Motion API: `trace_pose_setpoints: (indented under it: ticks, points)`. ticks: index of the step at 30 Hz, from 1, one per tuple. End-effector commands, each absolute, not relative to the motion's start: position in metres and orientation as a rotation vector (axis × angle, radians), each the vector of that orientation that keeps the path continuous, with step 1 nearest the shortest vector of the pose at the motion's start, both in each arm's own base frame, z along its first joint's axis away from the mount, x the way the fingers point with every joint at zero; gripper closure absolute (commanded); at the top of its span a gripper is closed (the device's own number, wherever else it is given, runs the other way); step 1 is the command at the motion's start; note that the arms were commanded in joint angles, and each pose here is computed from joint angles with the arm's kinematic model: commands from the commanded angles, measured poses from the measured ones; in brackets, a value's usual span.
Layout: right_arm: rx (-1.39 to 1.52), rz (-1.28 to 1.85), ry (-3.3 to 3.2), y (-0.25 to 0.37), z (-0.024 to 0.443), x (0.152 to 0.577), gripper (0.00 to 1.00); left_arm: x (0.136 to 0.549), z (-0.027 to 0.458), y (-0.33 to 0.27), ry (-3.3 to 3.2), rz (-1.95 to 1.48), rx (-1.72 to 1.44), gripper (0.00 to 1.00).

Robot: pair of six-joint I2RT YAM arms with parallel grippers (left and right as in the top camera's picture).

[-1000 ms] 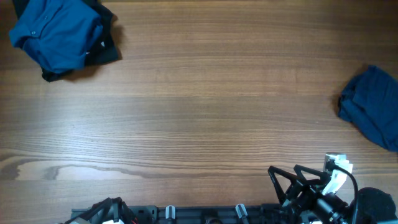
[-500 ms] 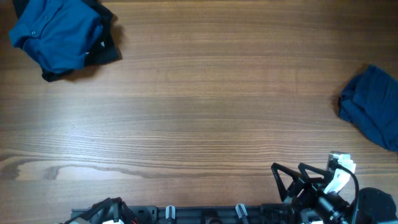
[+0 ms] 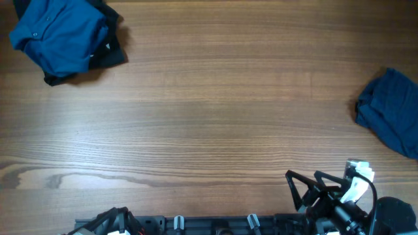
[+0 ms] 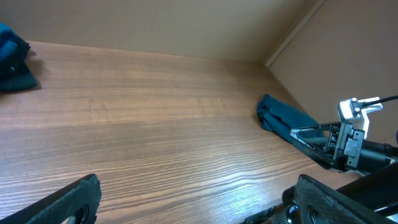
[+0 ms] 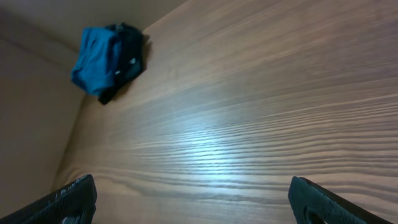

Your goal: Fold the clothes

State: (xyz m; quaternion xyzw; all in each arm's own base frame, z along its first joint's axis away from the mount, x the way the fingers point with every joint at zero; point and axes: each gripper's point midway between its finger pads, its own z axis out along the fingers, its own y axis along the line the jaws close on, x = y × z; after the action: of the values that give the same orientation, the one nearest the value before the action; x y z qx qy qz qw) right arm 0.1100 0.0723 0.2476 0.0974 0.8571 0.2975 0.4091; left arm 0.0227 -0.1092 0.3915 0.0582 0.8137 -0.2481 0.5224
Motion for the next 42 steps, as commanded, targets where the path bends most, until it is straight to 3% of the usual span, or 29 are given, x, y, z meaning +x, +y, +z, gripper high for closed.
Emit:
trace_pose_setpoints:
  ticks: [1, 5, 15, 31, 42]
  points:
    - [0.311, 0.638, 2.105, 0.054, 0.251, 0.118, 0.00, 0.023, 0.391, -0.110, 1.944, -0.589, 0.169, 0.00]
    - [0.325, 0.529, 1.993, 0.038, 0.263, 0.143, 0.00, 0.023, 0.391, -0.110, 1.944, -0.589, 0.169, 0.00]
    - [-0.056, 0.307, 1.680, 0.043, 0.273, 0.201, 0.00, 0.023, 0.391, -0.110, 1.944, -0.589, 0.169, 0.00]
    - [-0.259, 0.246, 1.465, 0.060, 0.234, 0.224, 0.00, 0.023, 0.391, -0.110, 1.944, -0.589, 0.169, 0.00]
    - [-0.227, 0.216, 1.491, 0.051, 0.191, 0.239, 0.00, 0.023, 0.391, -0.110, 1.944, -0.589, 0.169, 0.00]
